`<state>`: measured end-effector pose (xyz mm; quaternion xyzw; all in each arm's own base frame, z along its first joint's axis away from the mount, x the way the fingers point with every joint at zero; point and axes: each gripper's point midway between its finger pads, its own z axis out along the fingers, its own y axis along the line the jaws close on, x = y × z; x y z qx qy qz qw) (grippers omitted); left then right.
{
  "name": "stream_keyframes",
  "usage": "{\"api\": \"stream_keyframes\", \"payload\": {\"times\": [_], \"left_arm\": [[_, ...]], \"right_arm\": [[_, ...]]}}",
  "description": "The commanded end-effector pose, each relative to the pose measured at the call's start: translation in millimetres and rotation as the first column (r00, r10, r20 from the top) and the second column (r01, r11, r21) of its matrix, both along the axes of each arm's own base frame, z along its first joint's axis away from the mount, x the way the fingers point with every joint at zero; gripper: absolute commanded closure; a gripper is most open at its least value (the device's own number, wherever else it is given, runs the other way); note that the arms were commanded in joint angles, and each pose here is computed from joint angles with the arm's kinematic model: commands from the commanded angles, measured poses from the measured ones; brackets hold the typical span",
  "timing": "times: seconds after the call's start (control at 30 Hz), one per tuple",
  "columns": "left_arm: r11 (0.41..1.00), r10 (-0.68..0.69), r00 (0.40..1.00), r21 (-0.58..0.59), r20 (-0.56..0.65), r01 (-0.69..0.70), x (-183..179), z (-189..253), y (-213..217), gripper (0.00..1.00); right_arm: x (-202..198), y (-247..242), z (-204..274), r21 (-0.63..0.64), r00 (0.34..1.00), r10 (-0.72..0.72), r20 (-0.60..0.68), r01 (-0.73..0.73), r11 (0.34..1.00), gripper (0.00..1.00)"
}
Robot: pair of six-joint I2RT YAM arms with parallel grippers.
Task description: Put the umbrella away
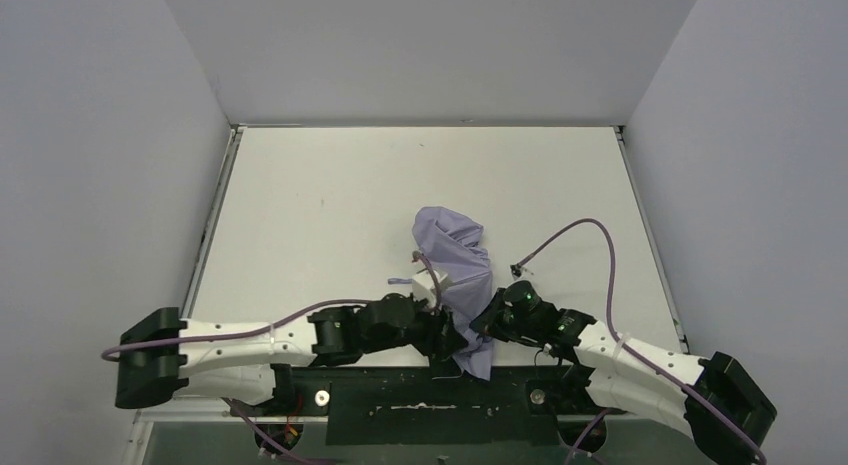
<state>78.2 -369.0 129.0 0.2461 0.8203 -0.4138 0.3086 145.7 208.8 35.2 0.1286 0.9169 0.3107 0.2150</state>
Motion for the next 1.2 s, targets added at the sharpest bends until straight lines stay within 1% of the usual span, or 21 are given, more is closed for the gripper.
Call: {"api": "stream_keyframes", "payload": {"times": [0.0, 0.1, 0.17, 0.27, 0.4, 0.5, 0.57, 0.6, 0.63, 0.77, 0.87, 1.03, 1.17], "left_arm": [[0.985, 0.172, 0.983, -0.028, 0.062, -0.170, 38.8, 33.4, 44.7, 0.49], [0.968, 0.249, 0.967, -0.036, 0.058, -0.247, 63.9, 48.0, 71.8, 0.46], [0.956, 0.295, 0.954, -0.035, 0.062, -0.293, 80.6, 57.3, 86.4, 0.40], [0.932, 0.361, 0.930, -0.032, 0.071, -0.360, 108.5, 73.9, 101.9, 0.35], [0.890, 0.456, 0.889, -0.038, 0.044, -0.454, 147.2, 89.2, 111.4, 0.27], [0.878, 0.477, 0.879, -0.049, 0.019, -0.475, 172.8, 99.1, 106.5, 0.22], [0.877, 0.479, 0.877, -0.051, 0.032, -0.478, 191.8, 105.0, 101.7, 0.21], [0.886, 0.462, 0.887, -0.052, 0.019, -0.461, 197.4, 104.0, 97.4, 0.20], [0.885, 0.463, 0.886, -0.053, 0.004, -0.462, 207.8, 101.9, 98.0, 0.20], [0.889, 0.451, 0.890, -0.057, -0.066, -0.455, 230.8, 82.4, 96.8, 0.20], [0.896, 0.412, 0.902, -0.120, -0.130, -0.427, 240.0, 69.9, 88.5, 0.21], [0.899, 0.353, 0.920, -0.211, -0.171, -0.384, 249.2, 60.9, 68.2, 0.22], [0.896, 0.346, 0.916, -0.217, -0.201, -0.386, 258.7, 48.2, 59.9, 0.26]], "right_arm": [[-3.8, -16.0, -28.0, -0.072, 0.999, -0.038, -0.020, 0.036, 0.997, 1.00], [-7.8, -19.9, -42.2, -0.091, 0.998, -0.041, -0.040, 0.037, 0.995, 1.00], [-9.0, -20.8, -47.1, -0.100, 0.998, -0.039, -0.046, 0.035, 0.994, 1.00], [-9.8, -24.2, -52.1, -0.121, 0.998, -0.040, -0.050, 0.034, 0.992, 1.00], [-10.9, -26.2, -53.3, -0.128, 0.998, -0.040, -0.050, 0.033, 0.991, 1.00], [-11.1, -27.0, -52.8, -0.129, 0.998, -0.039, -0.048, 0.032, 0.991, 1.00], [-11.4, -27.1, -52.5, -0.131, 0.998, -0.036, -0.048, 0.029, 0.991, 1.00], [-11.2, -27.2, -52.3, -0.131, 0.998, -0.037, -0.048, 0.031, 0.991, 1.00], [-11.4, -27.1, -52.2, -0.130, 0.998, -0.036, -0.048, 0.030, 0.991, 1.00], [-10.5, -26.3, -50.4, -0.125, 0.998, -0.037, -0.043, 0.031, 0.992, 1.00], [-9.9, -25.5, -48.9, -0.122, 0.999, -0.036, -0.040, 0.031, 0.992, 1.00], [-9.7, -24.6, -48.6, -0.121, 0.999, -0.033, -0.041, 0.028, 0.992, 1.00], [-9.1, -23.2, -47.5, -0.119, 0.999, -0.030, -0.041, 0.024, 0.993, 1.00]]}}
